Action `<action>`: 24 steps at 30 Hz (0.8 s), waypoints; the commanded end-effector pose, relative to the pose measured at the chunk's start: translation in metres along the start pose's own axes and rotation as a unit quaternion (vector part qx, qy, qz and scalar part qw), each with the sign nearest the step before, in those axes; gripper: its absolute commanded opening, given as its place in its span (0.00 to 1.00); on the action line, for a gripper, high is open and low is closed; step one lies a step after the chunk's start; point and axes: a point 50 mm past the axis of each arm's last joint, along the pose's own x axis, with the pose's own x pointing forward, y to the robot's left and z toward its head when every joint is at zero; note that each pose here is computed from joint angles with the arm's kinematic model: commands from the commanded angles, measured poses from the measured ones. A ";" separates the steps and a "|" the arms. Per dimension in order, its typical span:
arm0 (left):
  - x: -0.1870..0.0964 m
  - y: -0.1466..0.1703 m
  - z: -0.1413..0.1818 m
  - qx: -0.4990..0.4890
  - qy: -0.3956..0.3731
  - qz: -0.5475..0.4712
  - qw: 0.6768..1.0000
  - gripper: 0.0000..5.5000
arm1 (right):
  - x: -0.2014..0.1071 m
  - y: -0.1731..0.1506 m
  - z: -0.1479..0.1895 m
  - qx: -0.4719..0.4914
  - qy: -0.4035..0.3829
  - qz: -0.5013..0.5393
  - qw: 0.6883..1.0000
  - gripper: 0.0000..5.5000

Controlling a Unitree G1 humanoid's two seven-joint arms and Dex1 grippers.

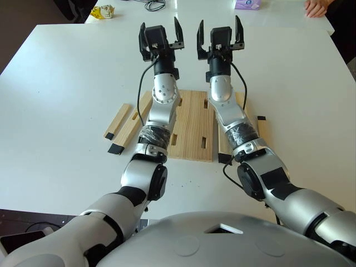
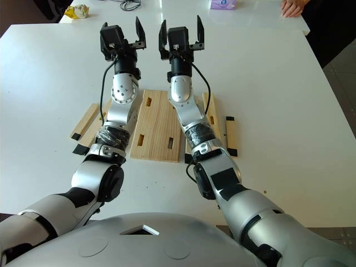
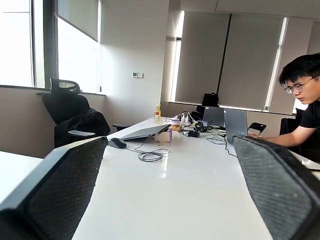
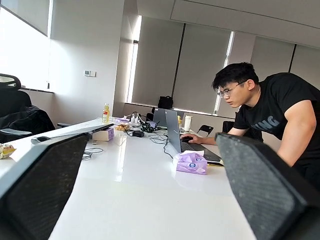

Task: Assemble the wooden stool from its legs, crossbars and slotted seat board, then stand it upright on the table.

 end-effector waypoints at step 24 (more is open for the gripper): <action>-0.014 0.019 0.038 -0.003 -0.001 -0.029 1.000 0.83 | -0.003 -0.015 0.050 0.024 -0.049 0.001 0.998 0.85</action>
